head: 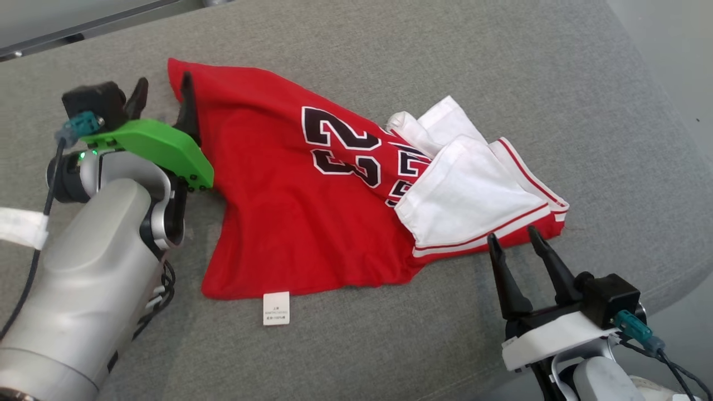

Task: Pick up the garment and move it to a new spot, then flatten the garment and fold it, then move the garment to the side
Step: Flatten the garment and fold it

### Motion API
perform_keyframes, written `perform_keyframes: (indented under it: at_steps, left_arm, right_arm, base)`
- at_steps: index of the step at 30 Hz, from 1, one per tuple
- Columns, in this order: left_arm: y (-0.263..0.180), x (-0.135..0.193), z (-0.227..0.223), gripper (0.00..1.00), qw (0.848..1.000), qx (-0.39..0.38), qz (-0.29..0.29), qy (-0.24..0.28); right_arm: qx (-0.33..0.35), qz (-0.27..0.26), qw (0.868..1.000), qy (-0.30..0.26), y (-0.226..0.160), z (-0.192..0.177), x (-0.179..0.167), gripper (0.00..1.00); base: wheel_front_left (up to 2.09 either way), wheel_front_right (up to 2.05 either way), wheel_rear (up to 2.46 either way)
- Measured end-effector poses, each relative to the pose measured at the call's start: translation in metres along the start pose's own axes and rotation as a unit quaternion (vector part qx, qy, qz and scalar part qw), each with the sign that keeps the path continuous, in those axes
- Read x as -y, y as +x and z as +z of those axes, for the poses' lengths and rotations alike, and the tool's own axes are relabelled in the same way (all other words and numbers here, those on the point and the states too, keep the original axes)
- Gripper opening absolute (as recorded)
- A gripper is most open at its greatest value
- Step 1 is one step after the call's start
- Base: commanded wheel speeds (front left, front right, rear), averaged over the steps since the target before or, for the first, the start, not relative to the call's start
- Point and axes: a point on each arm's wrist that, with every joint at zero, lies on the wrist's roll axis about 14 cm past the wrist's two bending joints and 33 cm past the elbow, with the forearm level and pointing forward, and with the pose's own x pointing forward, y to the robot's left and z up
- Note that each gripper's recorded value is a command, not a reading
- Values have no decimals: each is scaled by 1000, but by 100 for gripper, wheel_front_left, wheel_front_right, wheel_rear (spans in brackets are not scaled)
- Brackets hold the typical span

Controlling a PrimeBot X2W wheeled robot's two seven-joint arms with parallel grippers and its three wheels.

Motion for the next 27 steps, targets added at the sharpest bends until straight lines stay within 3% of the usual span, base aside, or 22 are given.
perform_keyframes:
  at_steps: [6, 15, 27]
  left_arm:
    - [-44, -10, -6, 100, 1000, 18, 11, -17]
    - [-132, -23, -66, 100, 996, -46, 55, -45]
    - [-152, 2, -90, 100, 992, -101, 29, -67]
  right_arm:
    - [39, 11, 999, -21, 8, 24, -3, 100]
    - [77, 27, 996, -37, 17, 47, -11, 100]
    - [69, 35, 993, -84, 34, 45, -11, 100]
  base:
    - [0, 0, 0]
    - [0, 0, 0]
    - [0, 0, 0]
